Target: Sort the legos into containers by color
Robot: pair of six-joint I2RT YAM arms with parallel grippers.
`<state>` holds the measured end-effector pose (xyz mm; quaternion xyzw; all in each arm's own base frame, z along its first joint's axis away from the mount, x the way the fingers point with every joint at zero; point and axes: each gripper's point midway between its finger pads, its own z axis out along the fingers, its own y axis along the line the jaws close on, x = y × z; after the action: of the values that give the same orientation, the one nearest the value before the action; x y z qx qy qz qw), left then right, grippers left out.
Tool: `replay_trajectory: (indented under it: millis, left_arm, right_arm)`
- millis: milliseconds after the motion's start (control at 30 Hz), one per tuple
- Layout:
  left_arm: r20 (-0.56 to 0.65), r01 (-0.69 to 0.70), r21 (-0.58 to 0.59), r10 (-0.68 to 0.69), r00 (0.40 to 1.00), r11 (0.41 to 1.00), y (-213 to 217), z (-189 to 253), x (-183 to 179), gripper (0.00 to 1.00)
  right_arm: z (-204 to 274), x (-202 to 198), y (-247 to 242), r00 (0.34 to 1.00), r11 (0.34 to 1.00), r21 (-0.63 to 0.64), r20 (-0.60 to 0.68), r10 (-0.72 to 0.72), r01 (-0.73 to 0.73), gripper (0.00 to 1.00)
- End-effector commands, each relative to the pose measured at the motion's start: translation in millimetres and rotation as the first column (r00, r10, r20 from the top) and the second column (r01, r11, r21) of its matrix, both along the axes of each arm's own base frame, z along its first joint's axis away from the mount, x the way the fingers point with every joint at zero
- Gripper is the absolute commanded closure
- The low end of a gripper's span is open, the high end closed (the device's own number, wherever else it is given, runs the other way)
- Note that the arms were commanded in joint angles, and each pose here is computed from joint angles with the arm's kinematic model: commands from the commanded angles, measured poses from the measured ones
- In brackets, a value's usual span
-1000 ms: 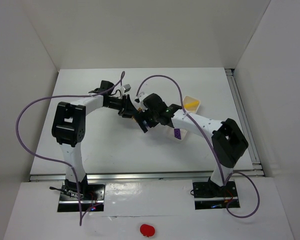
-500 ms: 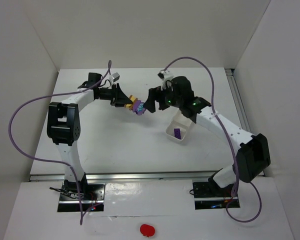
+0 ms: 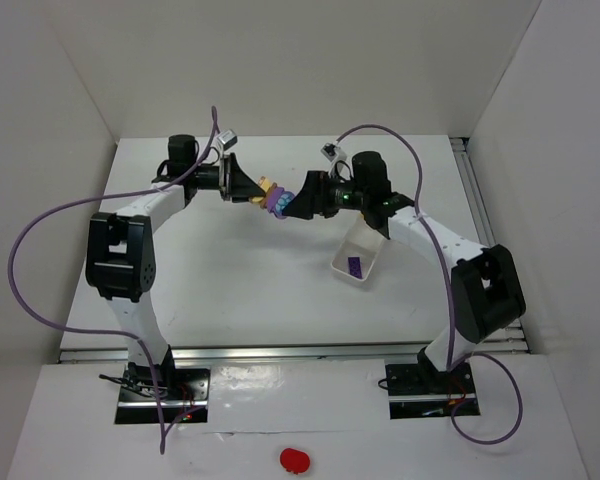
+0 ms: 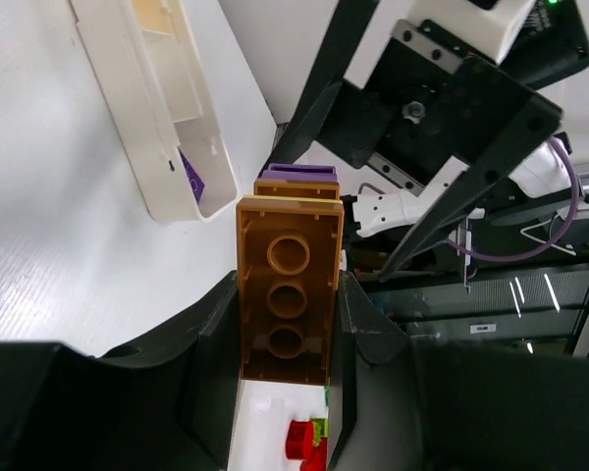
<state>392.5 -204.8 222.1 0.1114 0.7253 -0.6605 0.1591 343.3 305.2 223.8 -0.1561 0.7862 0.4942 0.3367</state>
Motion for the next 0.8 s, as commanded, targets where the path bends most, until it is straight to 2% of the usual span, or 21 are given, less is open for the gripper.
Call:
replay_trajectory:
  millis: [0, 167, 367, 400, 433, 500, 533, 600, 667, 767]
  left_arm:
    - [0.113, 0.058, -0.033, -0.054, 0.992, 0.998, -0.1, 31.9, -13.0, 1.0]
    - [0.122, 0.059, -0.031, -0.055, 0.991, 0.998, 0.0, 31.1, -13.0, 1.0]
    - [0.116, 0.069, -0.032, -0.064, 0.991, 0.997, 0.6, 27.5, -18.5, 1.0]
    - [0.114, 0.069, -0.031, -0.065, 0.991, 0.997, 0.6, 26.5, -19.0, 1.0]
    - [0.123, 0.069, -0.031, -0.065, 0.99, 0.997, 0.7, 29.8, -20.2, 1.0]
    - [0.114, 0.069, -0.031, -0.065, 0.991, 0.997, 0.7, 29.4, -20.7, 1.0]
    - [0.114, 0.058, -0.031, -0.054, 0.992, 0.998, 4.7, 29.4, -18.6, 1.0]
    - [0.131, 0.058, -0.032, -0.054, 0.99, 0.998, 4.7, 31.0, -17.4, 1.0]
    - [0.098, 0.047, -0.034, -0.044, 0.994, 0.998, 8.1, 29.2, -17.1, 1.0]
    - [0.062, 0.047, -0.032, -0.045, 0.997, 0.998, 8.2, 25.3, -16.9, 1.0]
  right_arm:
    - [11.8, 3.9, 9.3, 0.999, 0.996, 0.076, 0.018, 0.044, -0.045, 0.04]
    - [9.8, 1.6, 17.1, 0.997, 0.986, 0.15, -0.001, 0.08, -0.079, 0.2]
    - [15.3, 4.9, 18.4, 0.996, 0.973, 0.216, 0.016, 0.083, -0.084, 0.3]
    - [24.1, 3.3, 19.9, 0.994, 0.965, 0.239, 0.046, 0.099, -0.107, 0.37]
    - [18.9, 4.6, 17.6, 0.995, 0.963, 0.247, 0.028, 0.101, -0.105, 0.43]
    - [18.1, 2.1, 14.5, 0.994, 0.957, 0.273, 0.005, 0.105, -0.102, 0.6]
    - [17.2, 4.6, 10.6, 0.996, 0.956, 0.278, 0.002, 0.094, -0.091, 0.74]
    - [17.9, -3.8, 8.2, 0.995, 0.954, 0.284, -0.002, 0.104, -0.099, 0.86]
    - [11.5, -6.6, 1.8, 0.995, 0.959, 0.27, -0.028, 0.093, -0.082, 1.0]
    - [1.5, -10.1, -12.1, 0.995, 0.971, 0.232, -0.072, 0.068, -0.05, 1.0]
